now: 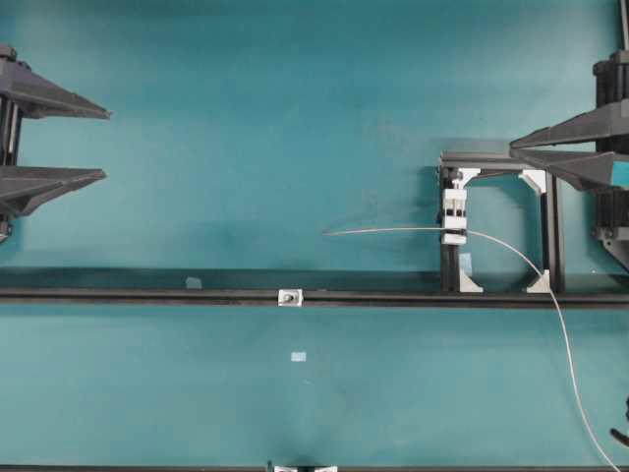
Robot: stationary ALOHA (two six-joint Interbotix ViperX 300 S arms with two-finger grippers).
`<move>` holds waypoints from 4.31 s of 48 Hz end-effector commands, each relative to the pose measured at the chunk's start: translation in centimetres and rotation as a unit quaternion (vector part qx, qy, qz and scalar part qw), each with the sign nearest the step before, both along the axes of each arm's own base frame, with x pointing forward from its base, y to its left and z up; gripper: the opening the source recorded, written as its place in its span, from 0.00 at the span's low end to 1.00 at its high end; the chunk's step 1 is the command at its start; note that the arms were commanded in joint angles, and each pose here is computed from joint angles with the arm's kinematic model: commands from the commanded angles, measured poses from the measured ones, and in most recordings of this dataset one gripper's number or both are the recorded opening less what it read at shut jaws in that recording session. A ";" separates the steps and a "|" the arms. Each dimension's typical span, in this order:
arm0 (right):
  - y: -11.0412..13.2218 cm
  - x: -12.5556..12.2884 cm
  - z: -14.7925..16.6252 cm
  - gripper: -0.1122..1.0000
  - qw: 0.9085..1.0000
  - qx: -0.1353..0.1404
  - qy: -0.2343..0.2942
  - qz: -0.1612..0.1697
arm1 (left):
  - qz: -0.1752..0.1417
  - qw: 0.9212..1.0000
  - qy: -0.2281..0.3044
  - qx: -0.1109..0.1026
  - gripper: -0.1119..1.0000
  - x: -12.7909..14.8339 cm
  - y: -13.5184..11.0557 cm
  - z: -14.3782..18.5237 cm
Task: Insert the wire through the hole in the metal fitting marked with a red label. (retake)
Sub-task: 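Move the right gripper down over the grey wire near the clamp, then close the right gripper on the wire end and lift it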
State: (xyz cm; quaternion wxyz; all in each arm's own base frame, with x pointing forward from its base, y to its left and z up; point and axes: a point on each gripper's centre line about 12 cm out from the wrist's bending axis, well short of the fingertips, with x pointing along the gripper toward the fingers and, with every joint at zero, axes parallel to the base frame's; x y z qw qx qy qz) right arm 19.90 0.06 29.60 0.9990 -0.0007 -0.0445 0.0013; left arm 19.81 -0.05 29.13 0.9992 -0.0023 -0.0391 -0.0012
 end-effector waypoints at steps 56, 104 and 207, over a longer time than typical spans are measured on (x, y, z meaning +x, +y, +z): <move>-0.6 3.8 -5.8 0.76 0.990 0.054 0.132 -0.015 | 0.005 0.993 0.118 -0.014 0.69 2.4 0.1 -5.8; 0.2 9.9 -12.7 0.75 0.957 0.089 0.276 -0.015 | 0.007 0.974 0.227 -0.008 0.70 7.1 0.1 -11.9; 0.6 14.8 -18.8 0.72 0.935 0.106 0.337 -0.022 | 0.010 0.970 0.242 -0.010 0.69 6.9 0.2 -12.9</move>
